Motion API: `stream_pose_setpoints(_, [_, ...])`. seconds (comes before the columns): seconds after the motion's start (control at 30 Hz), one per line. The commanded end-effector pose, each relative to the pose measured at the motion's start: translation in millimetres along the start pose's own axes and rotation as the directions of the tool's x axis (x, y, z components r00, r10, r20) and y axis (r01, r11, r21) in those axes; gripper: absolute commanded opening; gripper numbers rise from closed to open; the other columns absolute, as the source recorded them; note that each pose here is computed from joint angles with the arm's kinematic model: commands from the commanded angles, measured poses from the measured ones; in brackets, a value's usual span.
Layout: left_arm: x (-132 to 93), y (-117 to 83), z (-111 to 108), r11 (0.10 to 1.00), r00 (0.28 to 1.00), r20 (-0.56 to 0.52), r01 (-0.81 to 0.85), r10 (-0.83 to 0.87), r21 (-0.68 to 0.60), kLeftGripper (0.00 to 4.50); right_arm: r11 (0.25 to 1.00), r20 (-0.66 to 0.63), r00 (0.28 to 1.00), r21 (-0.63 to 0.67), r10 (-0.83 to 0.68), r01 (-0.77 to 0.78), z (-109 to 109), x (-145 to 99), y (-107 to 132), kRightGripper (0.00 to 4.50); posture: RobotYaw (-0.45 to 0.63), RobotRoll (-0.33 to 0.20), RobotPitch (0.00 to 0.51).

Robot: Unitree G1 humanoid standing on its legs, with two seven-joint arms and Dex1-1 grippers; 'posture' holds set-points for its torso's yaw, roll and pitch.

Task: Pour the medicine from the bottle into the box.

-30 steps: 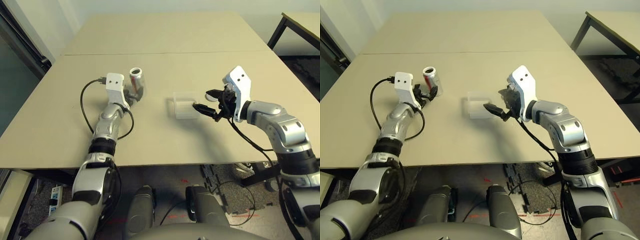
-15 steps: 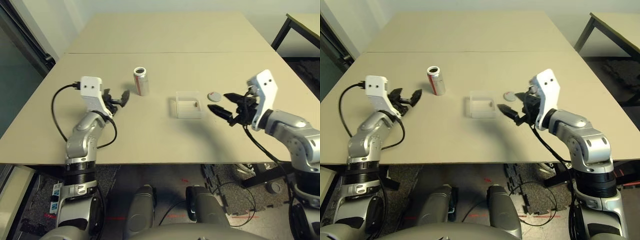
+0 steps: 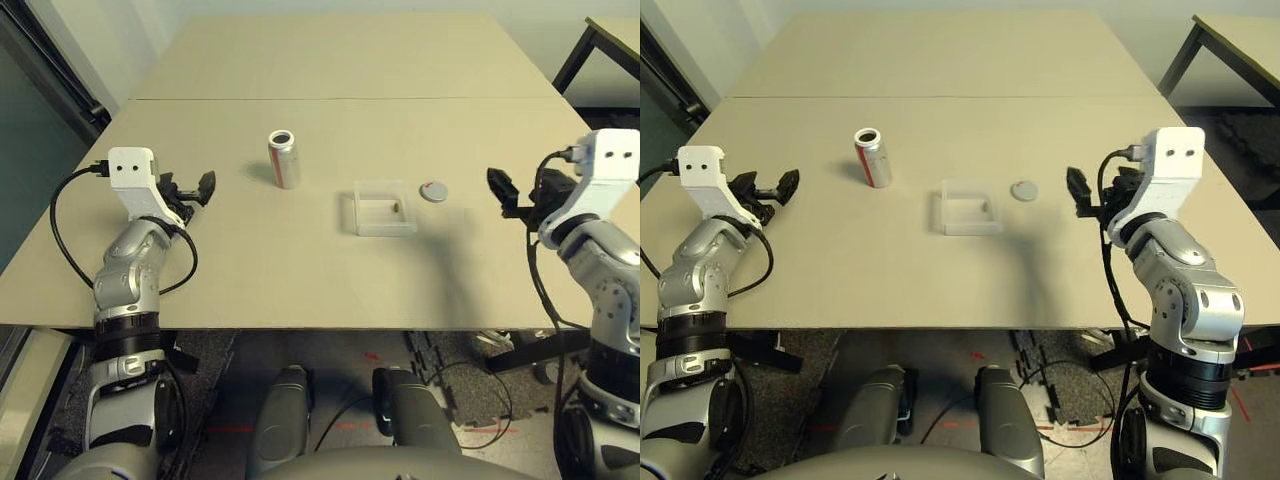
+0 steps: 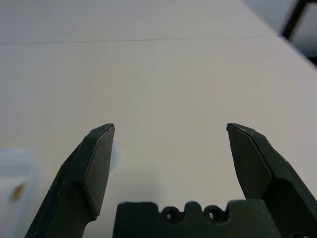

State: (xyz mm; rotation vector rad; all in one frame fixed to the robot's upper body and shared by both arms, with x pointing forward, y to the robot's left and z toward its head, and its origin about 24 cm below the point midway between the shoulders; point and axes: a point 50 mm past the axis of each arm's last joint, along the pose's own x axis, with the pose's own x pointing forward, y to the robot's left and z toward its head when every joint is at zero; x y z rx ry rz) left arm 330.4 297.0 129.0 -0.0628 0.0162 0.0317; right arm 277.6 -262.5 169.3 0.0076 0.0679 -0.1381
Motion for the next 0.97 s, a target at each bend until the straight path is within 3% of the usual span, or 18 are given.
stream_pose_setpoints(0.03, [6,10,0,1.000,1.000,0.005,-0.024,0.024,-0.003,4.46,0.996,-0.005,0.996,-0.010,-0.092,0.092,-1,7,-16,4.50,-0.01,0.000,0.157])
stream_pose_setpoints(0.47, [23,1,-7,0.999,1.000,0.015,-0.019,0.019,-0.032,4.46,0.992,-0.072,0.990,-0.019,-0.125,0.124,-13,24,-67,4.50,-0.04,0.000,0.178])
stream_pose_setpoints(0.97, [17,3,-15,0.998,0.999,0.018,-0.043,0.044,-0.049,4.46,1.000,-0.104,0.995,0.001,-0.008,0.009,-20,36,-71,4.50,-0.02,0.000,0.163])
